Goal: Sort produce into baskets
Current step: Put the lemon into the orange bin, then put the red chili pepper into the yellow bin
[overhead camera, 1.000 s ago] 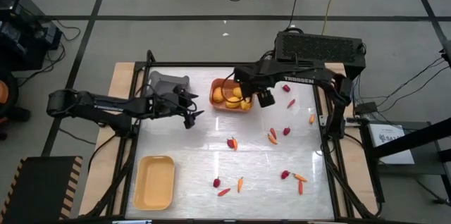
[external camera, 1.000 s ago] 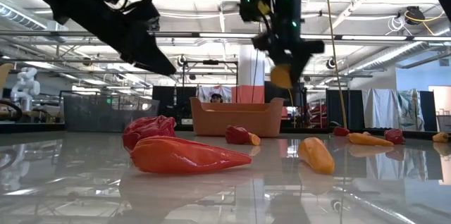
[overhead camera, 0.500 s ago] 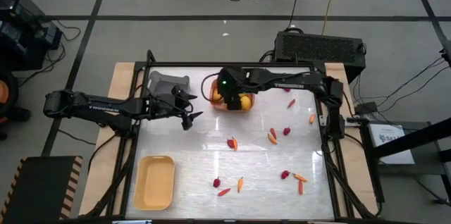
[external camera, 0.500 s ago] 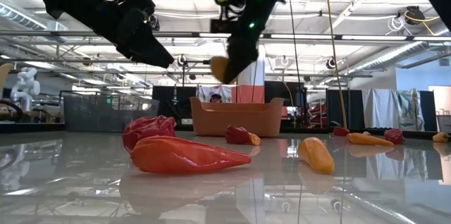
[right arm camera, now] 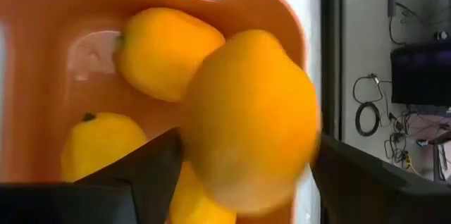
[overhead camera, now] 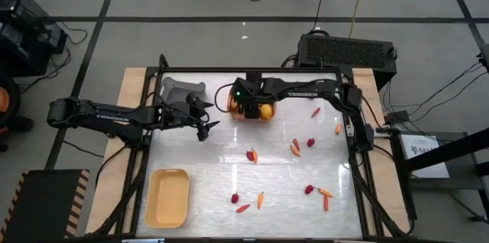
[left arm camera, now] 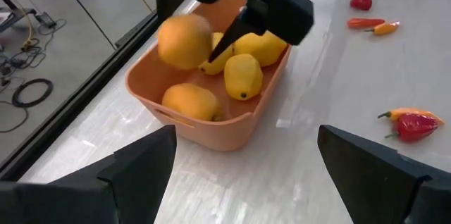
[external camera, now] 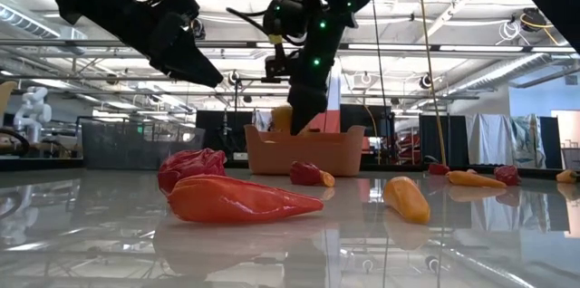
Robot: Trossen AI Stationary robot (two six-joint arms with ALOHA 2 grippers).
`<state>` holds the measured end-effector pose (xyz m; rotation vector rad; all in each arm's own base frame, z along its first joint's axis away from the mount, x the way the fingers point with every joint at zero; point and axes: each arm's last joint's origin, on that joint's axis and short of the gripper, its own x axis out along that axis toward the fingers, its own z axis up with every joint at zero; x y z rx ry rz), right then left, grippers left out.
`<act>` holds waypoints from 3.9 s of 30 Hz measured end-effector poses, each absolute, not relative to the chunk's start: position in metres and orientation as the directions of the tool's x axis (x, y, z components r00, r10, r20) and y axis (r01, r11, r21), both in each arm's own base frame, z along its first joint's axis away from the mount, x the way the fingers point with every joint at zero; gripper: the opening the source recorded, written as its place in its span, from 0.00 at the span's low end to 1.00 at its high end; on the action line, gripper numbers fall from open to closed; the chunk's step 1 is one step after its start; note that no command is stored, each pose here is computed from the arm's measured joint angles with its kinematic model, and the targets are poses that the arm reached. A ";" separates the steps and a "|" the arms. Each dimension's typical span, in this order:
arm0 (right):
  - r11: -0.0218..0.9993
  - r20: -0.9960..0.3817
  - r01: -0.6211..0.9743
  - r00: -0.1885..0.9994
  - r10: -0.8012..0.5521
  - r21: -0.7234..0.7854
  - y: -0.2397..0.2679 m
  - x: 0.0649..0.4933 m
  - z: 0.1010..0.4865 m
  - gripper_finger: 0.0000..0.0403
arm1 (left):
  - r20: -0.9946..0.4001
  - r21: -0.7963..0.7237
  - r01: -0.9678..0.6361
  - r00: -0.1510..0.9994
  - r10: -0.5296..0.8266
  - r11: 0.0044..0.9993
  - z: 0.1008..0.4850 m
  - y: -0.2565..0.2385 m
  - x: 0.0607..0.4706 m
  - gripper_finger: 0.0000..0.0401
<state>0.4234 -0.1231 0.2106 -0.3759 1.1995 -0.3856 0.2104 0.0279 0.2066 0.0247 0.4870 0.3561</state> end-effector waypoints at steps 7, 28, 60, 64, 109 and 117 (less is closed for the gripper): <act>0.877 -0.828 0.109 0.295 -0.478 -0.467 -0.127 0.420 0.210 0.79 | -0.451 0.112 -0.327 0.825 0.341 0.938 0.207 0.028 0.210 0.88; 0.890 -0.928 0.321 0.075 -0.366 -0.325 -0.056 0.405 0.280 0.78 | -0.437 0.093 -0.338 0.831 0.344 0.936 0.208 0.028 0.211 0.88; 0.898 -0.729 0.397 0.555 -0.400 -0.191 0.206 0.301 0.215 0.78 | -0.084 -0.089 0.222 0.970 -0.229 0.971 0.240 -0.071 0.217 0.88; 0.920 -0.684 0.344 0.627 -0.374 -0.187 0.205 0.313 0.222 0.78 | -0.101 -0.085 0.230 0.966 -0.238 0.969 0.237 -0.075 0.218 0.88; 0.945 -0.687 0.283 0.655 -0.314 -0.161 0.127 0.373 0.230 0.78 | -0.293 0.088 -0.019 0.955 0.044 0.996 0.174 -0.059 0.271 0.88; 0.978 -0.763 0.200 0.622 -0.175 -0.061 0.117 0.375 0.227 0.78 | -0.383 -0.089 -0.196 0.912 0.148 0.977 0.152 -0.054 0.263 0.88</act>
